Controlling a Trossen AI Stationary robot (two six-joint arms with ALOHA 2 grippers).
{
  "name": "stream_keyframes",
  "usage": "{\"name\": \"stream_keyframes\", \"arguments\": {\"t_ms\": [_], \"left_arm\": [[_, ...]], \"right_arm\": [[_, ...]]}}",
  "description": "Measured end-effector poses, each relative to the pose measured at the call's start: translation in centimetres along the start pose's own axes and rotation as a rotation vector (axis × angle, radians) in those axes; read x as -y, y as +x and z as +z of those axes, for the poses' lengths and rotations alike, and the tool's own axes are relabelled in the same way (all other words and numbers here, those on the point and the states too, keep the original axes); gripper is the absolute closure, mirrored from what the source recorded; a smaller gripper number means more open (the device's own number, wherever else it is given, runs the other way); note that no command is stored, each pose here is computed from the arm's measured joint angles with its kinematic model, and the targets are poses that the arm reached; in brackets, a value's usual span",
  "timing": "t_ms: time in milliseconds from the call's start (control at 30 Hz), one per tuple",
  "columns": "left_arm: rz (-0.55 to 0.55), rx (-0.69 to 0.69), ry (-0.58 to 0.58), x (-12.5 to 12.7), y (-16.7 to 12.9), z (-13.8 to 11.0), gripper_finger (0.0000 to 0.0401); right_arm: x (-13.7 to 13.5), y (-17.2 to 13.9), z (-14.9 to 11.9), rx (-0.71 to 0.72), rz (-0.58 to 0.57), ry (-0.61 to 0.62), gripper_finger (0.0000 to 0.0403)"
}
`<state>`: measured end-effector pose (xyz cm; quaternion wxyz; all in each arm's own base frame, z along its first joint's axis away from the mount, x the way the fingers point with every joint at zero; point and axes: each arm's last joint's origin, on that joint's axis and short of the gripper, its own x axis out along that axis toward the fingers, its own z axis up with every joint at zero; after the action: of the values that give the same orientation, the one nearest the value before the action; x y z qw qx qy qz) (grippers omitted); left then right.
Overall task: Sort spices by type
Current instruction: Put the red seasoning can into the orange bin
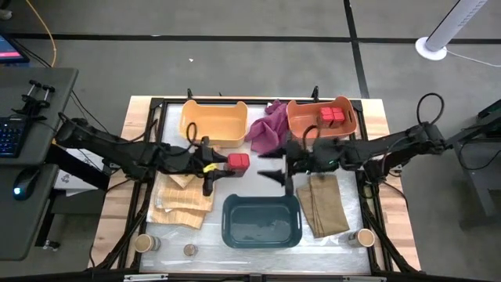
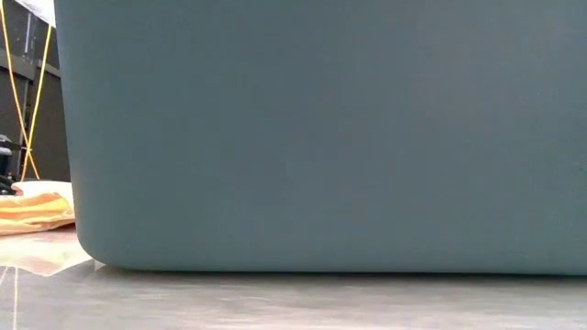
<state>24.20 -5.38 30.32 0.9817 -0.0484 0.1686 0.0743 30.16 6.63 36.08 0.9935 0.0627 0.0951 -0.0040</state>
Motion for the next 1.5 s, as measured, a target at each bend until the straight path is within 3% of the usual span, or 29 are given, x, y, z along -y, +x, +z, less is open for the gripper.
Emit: {"name": "stream_keyframes", "arguments": {"t_ms": [133, 267, 533, 800, 933, 1133, 1333, 1500], "left_arm": [[0.017, -0.089, 0.077, 0.3, 0.7, 0.1, 0.0261], [0.024, -0.156, 0.148, 0.6, 1.4, 0.3, 0.0261], [0.027, -0.245, 0.216, 0.6, 1.1, -0.3, 0.0261], [0.001, -0.251, 0.237, 0.7, 1.1, -0.3, 0.0261], [0.001, -0.252, 0.239, 0.7, 1.1, -0.3, 0.0261], [-0.003, -0.253, 0.251, 0.7, 1.1, -0.3, 0.0261], [-0.011, -0.254, 0.272, 0.7, 1.1, -0.3, 0.0261], [-0.012, -0.252, 0.273, 0.7, 1.1, -0.3, 0.0261]], "right_arm": [[-0.5, 1.7, -0.8, -0.191, -0.05, -0.124, 0.0164], [-0.8, 3.6, -1.1, -0.28, -0.124, -0.231, 0.0164], [-1.2, 5.6, -0.4, -0.283, -0.103, -0.226, 0.0164], [-1.0, 5.9, 0.2, -0.235, -0.103, -0.171, 0.0164], [-0.6, 6.0, 0.2, -0.255, 0.001, -0.151, 0.0159], [-0.4, 6.1, 0.2, -0.262, 0.034, -0.119, 0.0103], [-0.4, 5.9, -0.1, -0.291, -0.048, -0.144, 0.0014], [-0.4, 5.9, -0.1, -0.288, -0.06, -0.008, 0.0012]]}}
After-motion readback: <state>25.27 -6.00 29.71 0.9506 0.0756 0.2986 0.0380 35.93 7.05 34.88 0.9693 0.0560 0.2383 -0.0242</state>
